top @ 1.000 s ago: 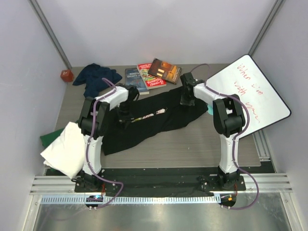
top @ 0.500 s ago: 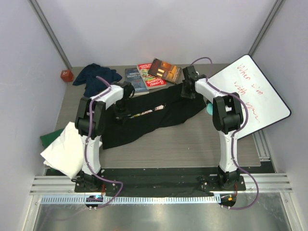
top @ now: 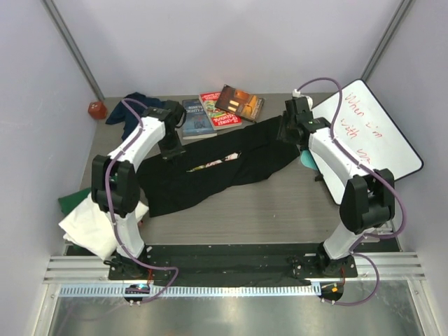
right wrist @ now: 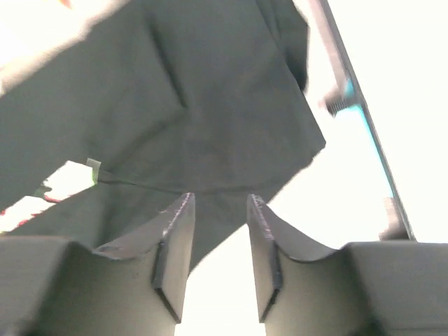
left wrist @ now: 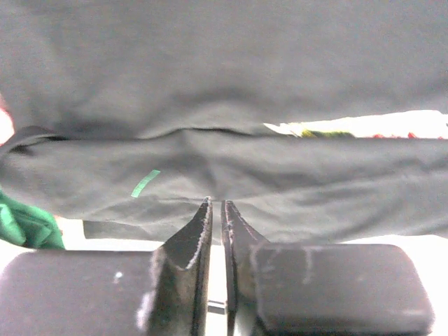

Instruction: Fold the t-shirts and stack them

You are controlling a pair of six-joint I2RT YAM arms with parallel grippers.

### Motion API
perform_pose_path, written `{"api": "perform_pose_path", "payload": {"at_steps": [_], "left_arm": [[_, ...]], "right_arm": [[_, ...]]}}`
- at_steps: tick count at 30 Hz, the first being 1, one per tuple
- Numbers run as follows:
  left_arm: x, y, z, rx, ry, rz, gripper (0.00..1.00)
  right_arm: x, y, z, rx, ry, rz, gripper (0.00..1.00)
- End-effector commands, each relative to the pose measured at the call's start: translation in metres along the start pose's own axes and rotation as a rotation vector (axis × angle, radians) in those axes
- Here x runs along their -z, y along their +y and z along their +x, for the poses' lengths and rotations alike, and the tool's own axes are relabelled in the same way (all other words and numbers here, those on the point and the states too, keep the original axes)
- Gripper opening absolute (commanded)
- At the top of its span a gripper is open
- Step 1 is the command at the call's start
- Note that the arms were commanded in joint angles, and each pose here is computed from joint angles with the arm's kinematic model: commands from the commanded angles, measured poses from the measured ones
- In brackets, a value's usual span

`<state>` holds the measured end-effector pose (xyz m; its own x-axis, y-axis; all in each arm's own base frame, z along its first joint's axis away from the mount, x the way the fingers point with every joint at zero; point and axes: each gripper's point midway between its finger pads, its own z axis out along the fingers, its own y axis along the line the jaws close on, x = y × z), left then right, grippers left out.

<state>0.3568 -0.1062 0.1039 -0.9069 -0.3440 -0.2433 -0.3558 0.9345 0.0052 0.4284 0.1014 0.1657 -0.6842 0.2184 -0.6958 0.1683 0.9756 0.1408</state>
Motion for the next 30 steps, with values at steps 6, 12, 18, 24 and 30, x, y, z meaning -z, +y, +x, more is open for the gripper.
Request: {"api": "perform_pose_path", "payload": {"at_steps": [6, 12, 18, 24, 30], "left_arm": [[-0.005, -0.066, 0.041, -0.236, 0.027, 0.080, 0.00], [-0.039, -0.088, 0.068, -0.303, 0.079, 0.052, 0.00], [-0.068, -0.078, 0.090, -0.330, 0.143, -0.008, 0.00], [-0.090, -0.048, 0.109, -0.341, 0.182, -0.105, 0.00], [-0.101, -0.021, 0.133, -0.321, 0.233, -0.168, 0.00]], "right_arm": [[-0.045, -0.029, 0.073, 0.024, 0.194, 0.108, 0.16], [-0.065, -0.032, 0.087, 0.044, 0.223, 0.130, 0.08], [-0.084, -0.037, 0.109, 0.049, 0.287, 0.160, 0.06], [-0.096, -0.043, 0.111, 0.041, 0.301, 0.205, 0.01], [-0.103, -0.051, 0.084, 0.014, 0.262, 0.239, 0.01]]}}
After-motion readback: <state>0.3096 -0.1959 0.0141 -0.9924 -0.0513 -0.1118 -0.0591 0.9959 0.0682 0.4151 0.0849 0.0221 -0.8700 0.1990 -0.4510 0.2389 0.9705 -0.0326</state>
